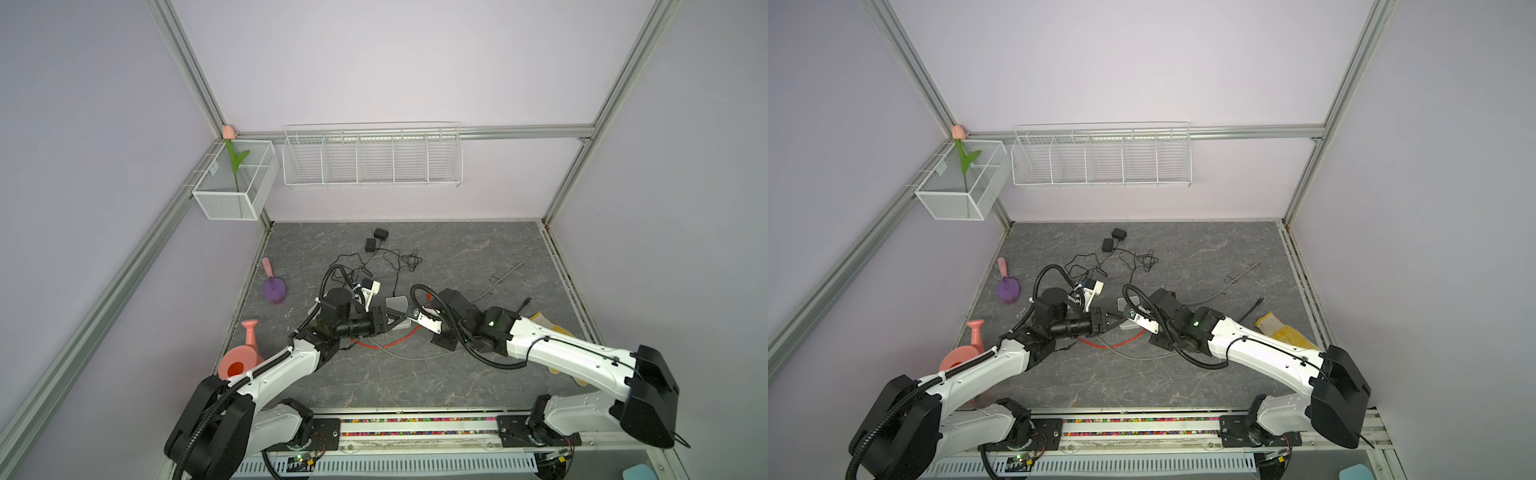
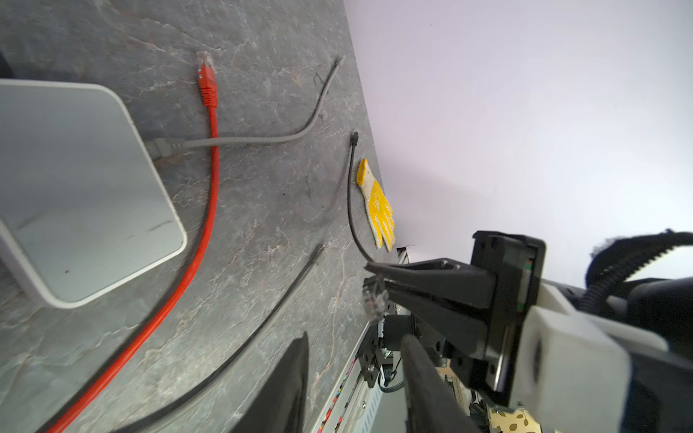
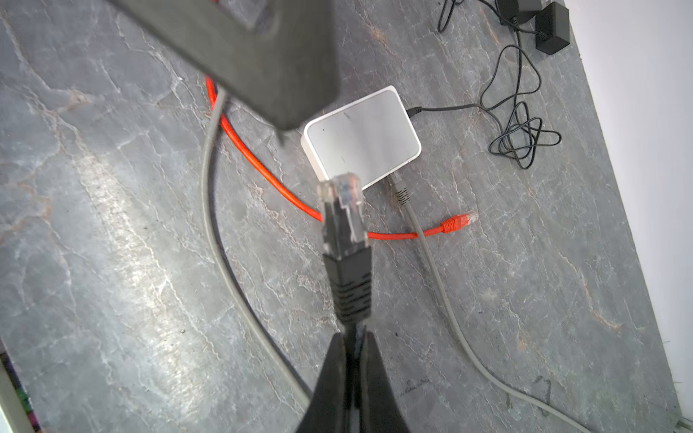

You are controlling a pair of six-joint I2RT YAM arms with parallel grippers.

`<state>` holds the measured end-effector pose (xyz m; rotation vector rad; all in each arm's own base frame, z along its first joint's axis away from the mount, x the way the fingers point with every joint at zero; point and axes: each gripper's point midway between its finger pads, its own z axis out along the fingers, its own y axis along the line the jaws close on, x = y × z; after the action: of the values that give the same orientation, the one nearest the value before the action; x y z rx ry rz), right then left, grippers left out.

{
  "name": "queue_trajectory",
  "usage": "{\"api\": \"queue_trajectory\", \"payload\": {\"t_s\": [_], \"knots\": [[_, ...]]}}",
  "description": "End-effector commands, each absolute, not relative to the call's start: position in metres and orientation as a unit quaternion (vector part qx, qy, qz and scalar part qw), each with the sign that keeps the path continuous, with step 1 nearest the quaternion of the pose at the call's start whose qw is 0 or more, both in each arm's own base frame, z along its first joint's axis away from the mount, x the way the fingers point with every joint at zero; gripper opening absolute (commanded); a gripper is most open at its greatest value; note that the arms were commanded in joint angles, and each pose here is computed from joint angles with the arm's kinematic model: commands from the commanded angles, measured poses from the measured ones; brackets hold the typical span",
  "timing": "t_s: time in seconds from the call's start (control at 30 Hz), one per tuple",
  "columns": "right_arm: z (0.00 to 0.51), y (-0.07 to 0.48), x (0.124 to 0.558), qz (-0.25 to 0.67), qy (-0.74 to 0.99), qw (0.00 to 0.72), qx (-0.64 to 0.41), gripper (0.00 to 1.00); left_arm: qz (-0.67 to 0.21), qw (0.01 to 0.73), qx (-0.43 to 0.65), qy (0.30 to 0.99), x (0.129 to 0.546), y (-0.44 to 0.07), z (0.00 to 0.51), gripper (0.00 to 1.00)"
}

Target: Insert the plug into the switch port

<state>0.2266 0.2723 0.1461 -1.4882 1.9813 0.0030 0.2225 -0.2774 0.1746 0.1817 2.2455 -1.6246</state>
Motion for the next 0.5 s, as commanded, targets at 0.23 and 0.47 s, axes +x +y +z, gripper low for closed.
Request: {"api": "queue_trajectory", "payload": {"t_s": [0.23,0.47], "knots": [[0.161,0.275,0.228,-0.007,0.748,0.361,-0.556,0.07,-0.606,0.166,0.085,0.773,0.217,-0.303,0.190,0.43],[0.162,0.278,0.223,-0.010,0.741,0.363,-0.564,0.07,-0.608,0.169,0.083,0.772,0.221,-0.305,0.194,0.43]]}}
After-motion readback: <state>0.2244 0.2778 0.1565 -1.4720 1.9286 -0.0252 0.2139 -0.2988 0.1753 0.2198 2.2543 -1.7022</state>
